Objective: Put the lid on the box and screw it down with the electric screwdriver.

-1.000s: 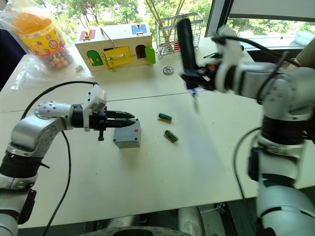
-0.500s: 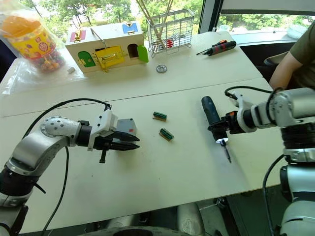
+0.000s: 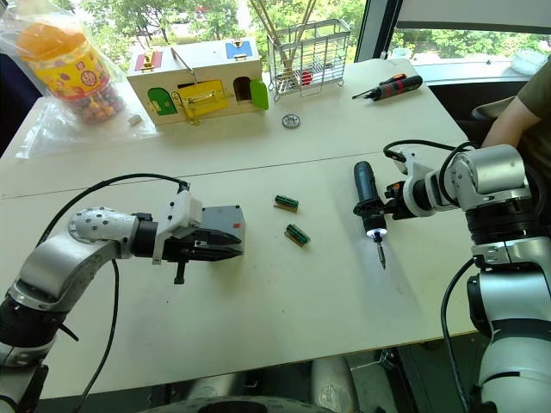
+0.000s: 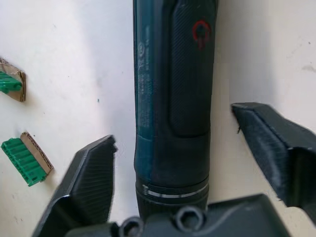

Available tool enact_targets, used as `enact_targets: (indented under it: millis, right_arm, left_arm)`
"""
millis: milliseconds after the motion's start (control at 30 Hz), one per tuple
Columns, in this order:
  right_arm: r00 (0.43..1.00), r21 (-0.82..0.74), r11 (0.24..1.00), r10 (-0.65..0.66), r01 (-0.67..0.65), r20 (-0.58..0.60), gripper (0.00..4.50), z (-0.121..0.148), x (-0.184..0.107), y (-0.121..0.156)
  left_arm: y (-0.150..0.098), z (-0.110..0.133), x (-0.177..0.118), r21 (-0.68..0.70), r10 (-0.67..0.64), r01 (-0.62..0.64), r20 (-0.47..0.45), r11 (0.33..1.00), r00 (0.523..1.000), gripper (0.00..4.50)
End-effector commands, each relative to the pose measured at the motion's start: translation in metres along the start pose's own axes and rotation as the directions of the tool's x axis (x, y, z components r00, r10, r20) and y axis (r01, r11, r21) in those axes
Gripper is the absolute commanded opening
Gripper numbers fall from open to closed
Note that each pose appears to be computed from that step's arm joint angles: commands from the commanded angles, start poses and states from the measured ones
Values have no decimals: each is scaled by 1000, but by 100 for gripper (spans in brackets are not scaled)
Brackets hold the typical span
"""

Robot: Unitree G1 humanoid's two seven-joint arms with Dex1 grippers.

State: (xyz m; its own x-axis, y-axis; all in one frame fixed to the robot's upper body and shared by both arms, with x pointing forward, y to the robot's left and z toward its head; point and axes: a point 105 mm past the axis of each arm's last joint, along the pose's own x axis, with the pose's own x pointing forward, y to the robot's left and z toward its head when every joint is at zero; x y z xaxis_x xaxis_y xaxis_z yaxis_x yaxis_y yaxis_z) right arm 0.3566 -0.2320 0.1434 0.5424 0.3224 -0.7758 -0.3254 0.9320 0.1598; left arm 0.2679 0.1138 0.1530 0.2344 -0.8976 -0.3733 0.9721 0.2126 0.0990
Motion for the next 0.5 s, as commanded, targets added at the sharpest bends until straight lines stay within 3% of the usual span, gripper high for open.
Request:
enact_targets:
  millis: [33, 100, 167, 333, 400, 500]
  right_arm:
    - [975, -138, 990, 4, 28, 223, 448, 41, -24, 9]
    - [894, -280, 960, 129, -4, 430, 448, 73, -47, 40]
    - [803, -401, 916, 249, -13, 541, 448, 82, -64, 68]
    - [676, -622, 780, 499, -77, 542, 448, 24, -68, 127]
    - [668, -606, 779, 538, -160, 515, 448, -2, -66, 134]
    - [668, -558, 786, 568, -267, 481, 448, -29, -59, 139]
  left_arm:
    - [23, 11, -26, -31, 124, -123, 59, 992, 990, 92]
    - [41, 7, -52, -108, 235, -226, 73, 968, 969, 92]
    - [47, -4, -72, -152, 298, -288, 47, 945, 953, 92]
    - [25, -50, -111, -299, 385, -389, -74, 871, 920, 92]
    - [6, -66, -121, -341, 402, -419, -124, 841, 907, 92]
    - [-18, -73, -124, -420, 415, -428, -128, 800, 901, 92]
